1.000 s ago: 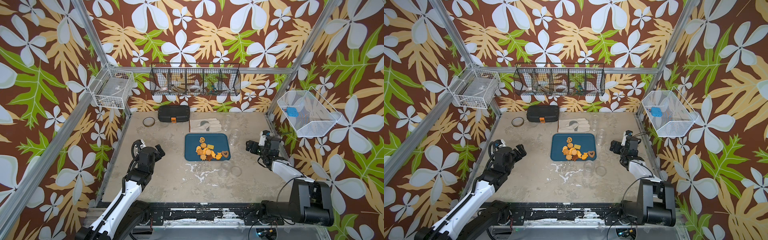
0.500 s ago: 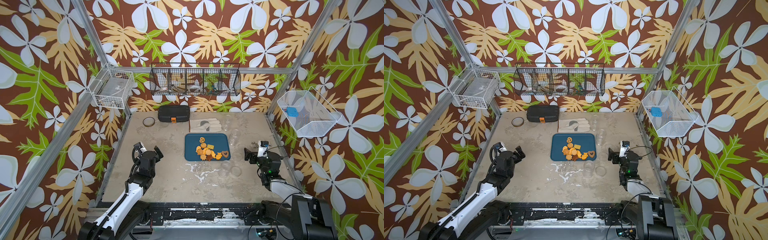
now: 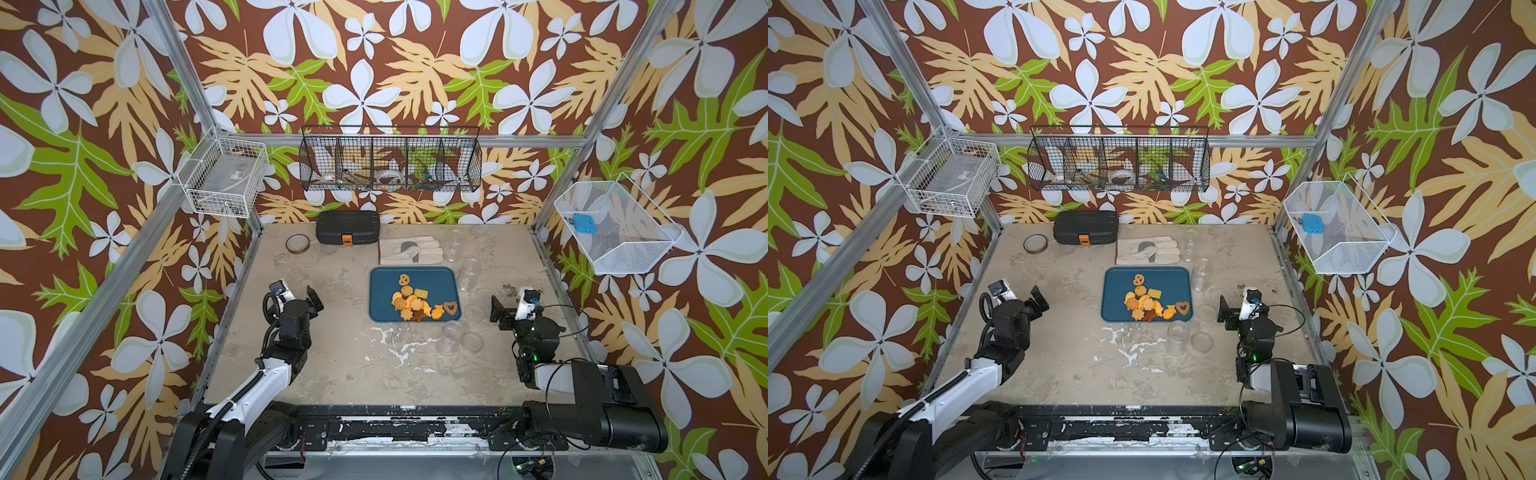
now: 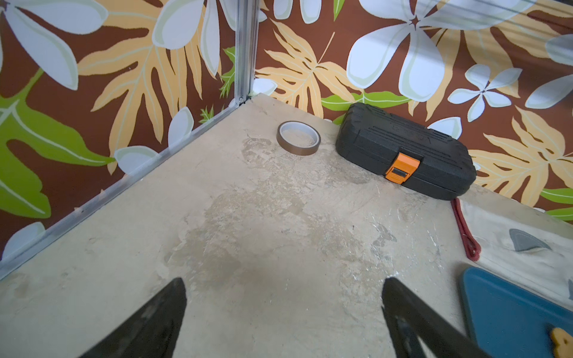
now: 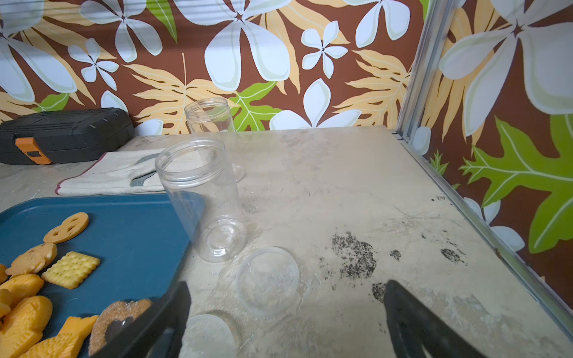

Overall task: Pour the cookies out of the jar
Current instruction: Reset both arms

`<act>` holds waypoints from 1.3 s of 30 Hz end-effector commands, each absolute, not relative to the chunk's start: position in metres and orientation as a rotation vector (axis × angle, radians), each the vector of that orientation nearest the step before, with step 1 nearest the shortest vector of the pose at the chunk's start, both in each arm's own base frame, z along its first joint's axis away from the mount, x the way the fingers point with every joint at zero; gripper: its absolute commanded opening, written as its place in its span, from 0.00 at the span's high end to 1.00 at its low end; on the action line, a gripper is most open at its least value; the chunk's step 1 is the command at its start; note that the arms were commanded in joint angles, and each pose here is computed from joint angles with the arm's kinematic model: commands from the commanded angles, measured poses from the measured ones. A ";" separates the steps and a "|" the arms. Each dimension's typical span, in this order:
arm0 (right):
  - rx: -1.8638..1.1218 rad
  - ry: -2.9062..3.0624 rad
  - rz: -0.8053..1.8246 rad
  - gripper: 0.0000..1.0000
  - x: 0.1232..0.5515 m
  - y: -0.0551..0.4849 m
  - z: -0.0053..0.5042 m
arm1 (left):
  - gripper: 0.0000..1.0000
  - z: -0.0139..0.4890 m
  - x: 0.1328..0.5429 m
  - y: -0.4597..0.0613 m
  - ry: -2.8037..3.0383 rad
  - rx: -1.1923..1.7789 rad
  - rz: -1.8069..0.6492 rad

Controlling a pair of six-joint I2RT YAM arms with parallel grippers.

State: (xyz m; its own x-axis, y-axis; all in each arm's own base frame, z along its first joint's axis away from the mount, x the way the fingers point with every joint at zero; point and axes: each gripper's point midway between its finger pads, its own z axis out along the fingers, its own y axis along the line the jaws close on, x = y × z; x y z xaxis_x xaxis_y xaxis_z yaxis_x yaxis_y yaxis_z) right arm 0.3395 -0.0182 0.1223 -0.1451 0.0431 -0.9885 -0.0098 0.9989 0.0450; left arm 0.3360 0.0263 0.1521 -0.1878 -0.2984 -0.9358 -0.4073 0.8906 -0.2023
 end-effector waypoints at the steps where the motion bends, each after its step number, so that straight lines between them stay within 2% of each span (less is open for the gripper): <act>1: 0.005 1.615 0.013 0.03 0.342 -0.018 0.144 | 0.00 0.169 0.351 0.027 1.709 -0.466 0.112; 3: -0.008 1.619 0.003 0.03 0.342 -0.016 0.141 | 0.00 0.167 0.359 0.022 1.728 -0.375 0.140; 10: -0.075 1.638 -0.006 0.03 0.348 -0.003 0.134 | 0.00 0.151 0.364 0.030 1.728 -0.361 0.175; 22: -0.105 1.702 0.012 0.00 0.365 0.002 0.126 | 0.00 0.151 0.334 0.031 1.590 -0.340 0.117; 26: -0.104 1.703 0.011 0.00 0.366 0.001 0.126 | 0.00 0.146 0.327 0.050 1.570 -0.454 0.135; 39: -0.105 1.699 0.010 0.00 0.365 0.002 0.127 | 0.00 0.121 0.387 0.019 1.808 -0.262 0.175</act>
State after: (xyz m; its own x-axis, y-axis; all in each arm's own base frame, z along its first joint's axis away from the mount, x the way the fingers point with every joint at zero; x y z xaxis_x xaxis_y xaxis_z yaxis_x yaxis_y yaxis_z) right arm 0.3641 0.0017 0.1230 -0.1401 -0.0627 -0.9882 -0.0755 0.9958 -0.0524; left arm 0.3821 0.0232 0.1347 -0.1510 -0.1351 -0.9793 -0.2956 0.9515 -0.0857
